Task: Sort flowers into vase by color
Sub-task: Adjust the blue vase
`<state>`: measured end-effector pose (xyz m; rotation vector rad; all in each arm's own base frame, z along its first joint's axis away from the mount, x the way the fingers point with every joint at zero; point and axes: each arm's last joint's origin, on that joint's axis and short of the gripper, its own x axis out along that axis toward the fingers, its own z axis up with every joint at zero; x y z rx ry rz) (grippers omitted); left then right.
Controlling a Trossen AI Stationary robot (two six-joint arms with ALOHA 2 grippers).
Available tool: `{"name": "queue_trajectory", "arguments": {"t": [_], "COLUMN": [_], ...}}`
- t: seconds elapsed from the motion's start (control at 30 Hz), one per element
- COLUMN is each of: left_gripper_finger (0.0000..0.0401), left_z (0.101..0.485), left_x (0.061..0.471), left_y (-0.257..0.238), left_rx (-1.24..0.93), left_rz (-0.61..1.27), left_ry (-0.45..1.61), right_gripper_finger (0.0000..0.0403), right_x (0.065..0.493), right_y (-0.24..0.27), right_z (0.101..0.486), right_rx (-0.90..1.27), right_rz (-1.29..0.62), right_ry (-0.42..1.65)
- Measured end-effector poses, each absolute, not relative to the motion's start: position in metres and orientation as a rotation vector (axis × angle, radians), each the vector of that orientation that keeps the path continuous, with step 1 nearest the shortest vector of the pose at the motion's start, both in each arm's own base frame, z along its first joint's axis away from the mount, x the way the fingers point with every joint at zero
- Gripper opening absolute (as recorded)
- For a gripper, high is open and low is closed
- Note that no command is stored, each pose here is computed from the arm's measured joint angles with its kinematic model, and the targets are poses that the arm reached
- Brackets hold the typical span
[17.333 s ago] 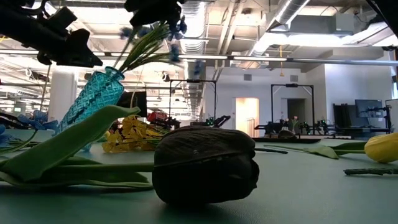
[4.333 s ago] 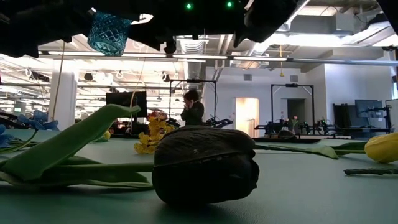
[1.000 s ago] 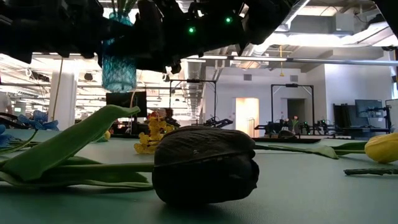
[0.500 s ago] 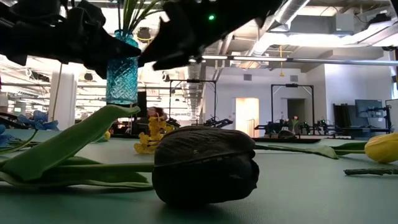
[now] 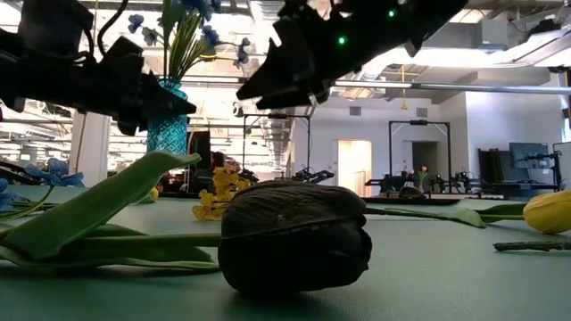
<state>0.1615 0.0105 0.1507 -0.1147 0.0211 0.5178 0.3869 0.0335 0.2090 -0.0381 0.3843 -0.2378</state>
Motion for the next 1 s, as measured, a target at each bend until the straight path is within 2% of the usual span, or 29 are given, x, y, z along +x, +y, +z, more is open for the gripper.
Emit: {"name": "queue_trajectory", "arguments": {"t": [0.3,0.53,0.73,0.9,1.0], "left_gripper_finger": [0.0238,0.0230,0.0241,0.0230,0.0233], "left_z": [0.134,0.128,0.109,0.110,0.105], "left_x": [0.159,0.168,0.180,0.187,0.190], "left_y": [0.026,0.034,0.043,0.043,0.044], "left_rx": [-0.128,-0.110,-0.138,-0.151,-0.150], "left_rz": [0.624,0.626,0.643,0.589,0.606], "left_ry": [0.097,0.060,0.151,0.029,0.054], "right_gripper_finger": [0.0361,0.0361,0.0361,0.0361,0.0361], "right_x": [0.387,0.387,0.387,0.387,0.387], "right_y": [0.040,0.040,0.040,0.040,0.040], "right_z": [0.210,0.210,0.210,0.210,0.209], "right_rx": [-0.034,-0.035,-0.040,-0.041,-0.041], "right_rz": [-0.219,-0.219,-0.218,-0.217,-0.217], "right_ry": [0.348,0.349,0.351,0.351,0.352]}}
